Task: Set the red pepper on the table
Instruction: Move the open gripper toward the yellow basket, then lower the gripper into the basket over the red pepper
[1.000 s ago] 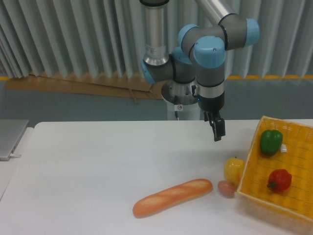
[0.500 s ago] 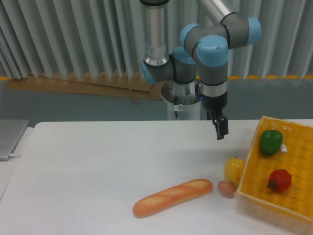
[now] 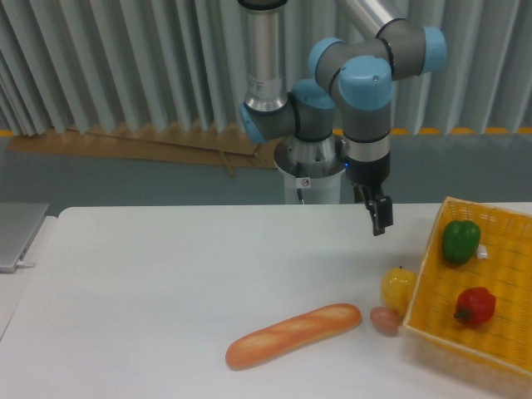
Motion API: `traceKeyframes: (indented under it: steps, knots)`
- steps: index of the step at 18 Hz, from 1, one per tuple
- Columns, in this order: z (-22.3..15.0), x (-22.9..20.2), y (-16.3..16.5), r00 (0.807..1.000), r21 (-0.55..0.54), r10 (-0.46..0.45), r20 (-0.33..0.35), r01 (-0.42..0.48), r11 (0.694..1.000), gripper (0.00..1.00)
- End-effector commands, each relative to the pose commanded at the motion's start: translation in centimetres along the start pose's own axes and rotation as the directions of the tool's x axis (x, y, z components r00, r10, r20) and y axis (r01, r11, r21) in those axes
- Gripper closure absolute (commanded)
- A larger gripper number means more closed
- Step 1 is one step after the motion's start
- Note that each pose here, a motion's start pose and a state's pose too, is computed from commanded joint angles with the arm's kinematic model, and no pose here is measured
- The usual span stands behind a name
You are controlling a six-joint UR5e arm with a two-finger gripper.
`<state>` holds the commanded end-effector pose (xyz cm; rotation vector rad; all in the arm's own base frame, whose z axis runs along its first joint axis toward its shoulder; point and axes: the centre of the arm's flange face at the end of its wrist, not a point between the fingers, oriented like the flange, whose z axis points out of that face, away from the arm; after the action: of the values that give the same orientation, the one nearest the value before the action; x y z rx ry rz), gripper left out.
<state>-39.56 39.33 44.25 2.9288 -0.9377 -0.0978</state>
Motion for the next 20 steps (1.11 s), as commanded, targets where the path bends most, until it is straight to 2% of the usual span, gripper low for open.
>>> traceKeyframes:
  steps: [2, 4, 8, 13, 17, 20]
  knots:
    - [1.1, -1.3, 1.7, 0.999, 0.019, -0.05, 0.014, 0.05, 0.999, 0.0]
    - [1.8, -2.2, 3.0, 0.99, 0.061, -0.139, 0.024, 0.138, 0.989, 0.0]
    - [3.9, -5.0, 3.6, 0.953, 0.079, -0.3, 0.05, 0.296, 0.952, 0.0]
    - [4.8, -8.8, 5.7, 0.932, 0.094, -0.311, 0.183, 0.299, 0.95, 0.0]
    - [6.3, -11.2, 8.6, 0.947, 0.07, -0.251, 0.201, 0.241, 0.968, 0.0]
    - [7.5, -11.9, 10.2, 0.95, 0.058, -0.235, 0.207, 0.228, 0.972, 0.0]
